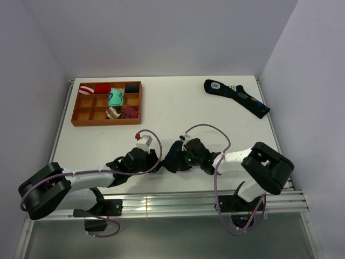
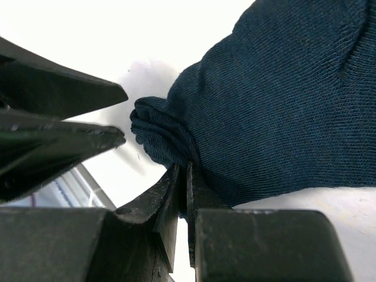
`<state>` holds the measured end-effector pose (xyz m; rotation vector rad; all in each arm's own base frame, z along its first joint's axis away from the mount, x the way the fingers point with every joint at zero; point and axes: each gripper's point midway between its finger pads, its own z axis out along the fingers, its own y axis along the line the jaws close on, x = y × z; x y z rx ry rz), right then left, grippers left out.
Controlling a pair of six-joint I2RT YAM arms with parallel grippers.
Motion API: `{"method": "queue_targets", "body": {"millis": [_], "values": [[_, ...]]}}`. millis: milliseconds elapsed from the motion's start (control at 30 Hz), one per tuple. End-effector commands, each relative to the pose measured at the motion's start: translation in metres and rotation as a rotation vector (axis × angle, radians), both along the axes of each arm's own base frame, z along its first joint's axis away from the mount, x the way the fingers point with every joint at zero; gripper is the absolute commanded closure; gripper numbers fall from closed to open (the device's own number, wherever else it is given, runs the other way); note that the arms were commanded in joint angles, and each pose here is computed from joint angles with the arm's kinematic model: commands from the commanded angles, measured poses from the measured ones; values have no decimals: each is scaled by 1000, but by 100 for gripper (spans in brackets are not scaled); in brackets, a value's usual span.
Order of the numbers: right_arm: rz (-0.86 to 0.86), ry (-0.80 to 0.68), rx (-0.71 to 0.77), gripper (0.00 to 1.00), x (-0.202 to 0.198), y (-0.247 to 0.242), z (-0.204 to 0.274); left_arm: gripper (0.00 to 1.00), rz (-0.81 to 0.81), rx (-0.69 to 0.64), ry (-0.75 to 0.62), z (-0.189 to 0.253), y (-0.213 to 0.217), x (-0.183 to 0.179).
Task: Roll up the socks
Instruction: Roll the sock at the center of the board.
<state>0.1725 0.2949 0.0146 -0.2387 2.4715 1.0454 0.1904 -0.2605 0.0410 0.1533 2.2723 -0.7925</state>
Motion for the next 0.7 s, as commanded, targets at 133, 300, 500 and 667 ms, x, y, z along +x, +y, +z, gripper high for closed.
{"method": "queue_targets", "body": {"millis": [133,300,500,667], "values": [[-6,231,-95,87,-24,-35,-31,54,8,-126,-127,31,-17,10],[8,288,-92,87,-26,-36,-33,53,-15,-114,-150,29,-23,10],[11,319,-85,87,-26,-36,-36,53,-46,-96,-161,23,-31,8],[15,324,-82,87,-26,-36,-37,53,-57,-47,-158,13,-33,9]]}}
